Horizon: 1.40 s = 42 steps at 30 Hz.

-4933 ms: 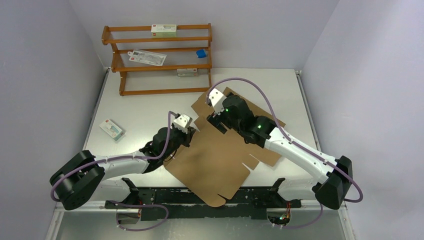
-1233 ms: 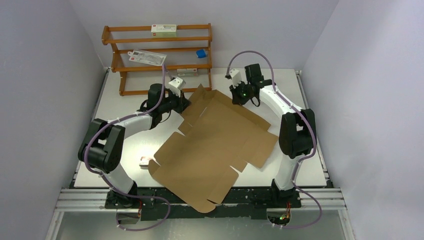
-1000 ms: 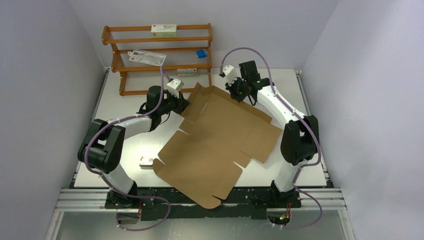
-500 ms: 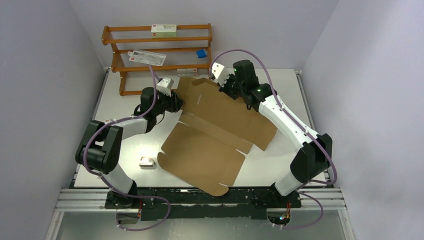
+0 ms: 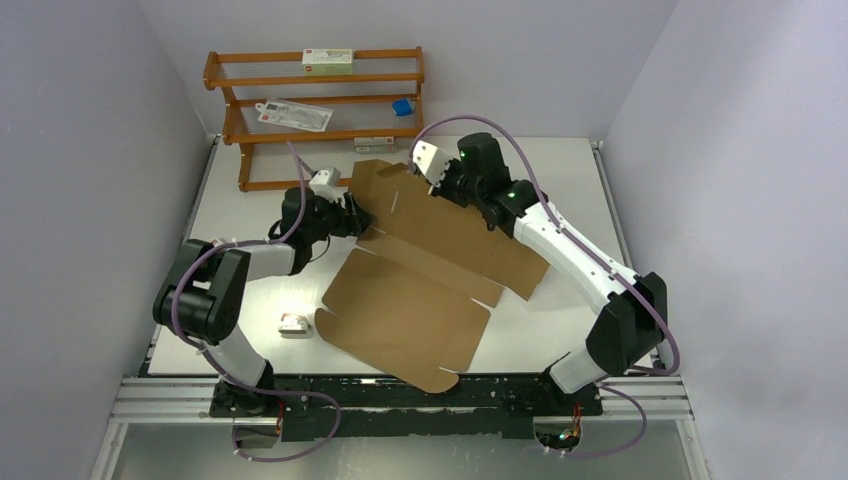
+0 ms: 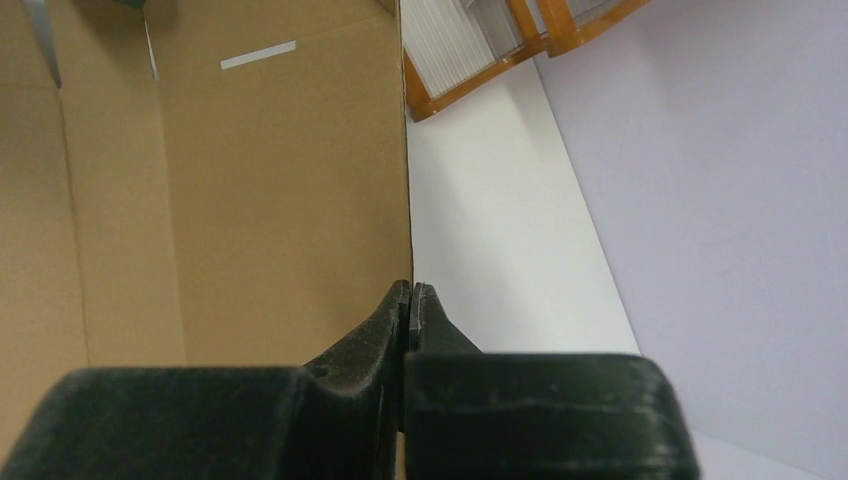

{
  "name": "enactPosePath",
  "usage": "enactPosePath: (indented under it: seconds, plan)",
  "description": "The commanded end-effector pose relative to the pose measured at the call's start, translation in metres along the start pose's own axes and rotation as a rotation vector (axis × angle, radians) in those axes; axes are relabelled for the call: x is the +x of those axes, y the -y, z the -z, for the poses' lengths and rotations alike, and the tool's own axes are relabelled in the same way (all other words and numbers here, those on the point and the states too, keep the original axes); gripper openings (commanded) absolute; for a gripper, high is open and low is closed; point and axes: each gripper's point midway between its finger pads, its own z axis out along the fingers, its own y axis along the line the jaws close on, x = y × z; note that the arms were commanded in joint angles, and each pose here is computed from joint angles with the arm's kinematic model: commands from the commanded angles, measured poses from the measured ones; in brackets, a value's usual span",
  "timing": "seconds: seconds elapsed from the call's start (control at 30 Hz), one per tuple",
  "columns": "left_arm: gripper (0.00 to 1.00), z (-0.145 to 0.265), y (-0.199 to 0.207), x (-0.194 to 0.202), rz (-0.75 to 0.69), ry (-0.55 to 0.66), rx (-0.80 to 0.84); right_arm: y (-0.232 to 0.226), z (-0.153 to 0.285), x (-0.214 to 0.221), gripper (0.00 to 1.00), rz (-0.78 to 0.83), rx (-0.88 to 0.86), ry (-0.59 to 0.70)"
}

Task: Fold the paper box

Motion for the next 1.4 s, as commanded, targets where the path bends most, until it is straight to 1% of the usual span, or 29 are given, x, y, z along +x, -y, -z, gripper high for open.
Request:
enactPosePath:
  seconds: [0.0,0.17,0.33,0.53,0.67,0.77,0.9,1.03,1.13,1.23,1.37]
  plan:
    - [0.71,0.004,-0.007,0.01,0.121,0.016,-0.018,0.01,0.01,-0.01,0.0,0.027,0.058,0.037]
    - [0.74,0.011,-0.015,0.023,0.196,0.012,-0.042,0.004,0.013,-0.009,0.0,0.027,0.052,0.051]
    - [0.74,0.013,0.0,0.037,0.271,0.0,0.068,0.003,0.014,-0.007,0.0,0.026,0.055,0.056]
    - [0.68,0.015,0.018,0.047,0.333,0.013,0.2,0.0,0.015,-0.008,0.0,0.022,0.051,0.067]
    - [0.6,0.019,0.025,0.048,0.345,0.043,0.253,-0.003,0.013,-0.008,0.0,0.022,0.05,0.067]
    - [0.51,0.025,0.03,0.04,0.322,0.078,0.277,-0.003,0.011,-0.006,0.0,0.024,0.054,0.055]
    - [0.42,0.031,0.031,0.035,0.289,0.115,0.267,-0.004,0.01,-0.005,0.0,0.024,0.054,0.049]
    - [0.4,0.035,0.033,0.031,0.245,0.13,0.263,-0.005,0.009,-0.006,0.0,0.023,0.053,0.053]
    - [0.4,0.035,0.04,0.031,0.184,0.132,0.271,-0.005,0.007,-0.004,0.0,0.029,0.064,0.036]
    - [0.4,0.035,0.046,0.032,0.095,0.14,0.264,-0.008,0.004,-0.004,0.0,0.038,0.058,0.028]
    - [0.42,0.034,0.052,0.034,-0.059,0.142,0.221,-0.011,0.002,-0.005,0.0,0.046,0.046,0.025]
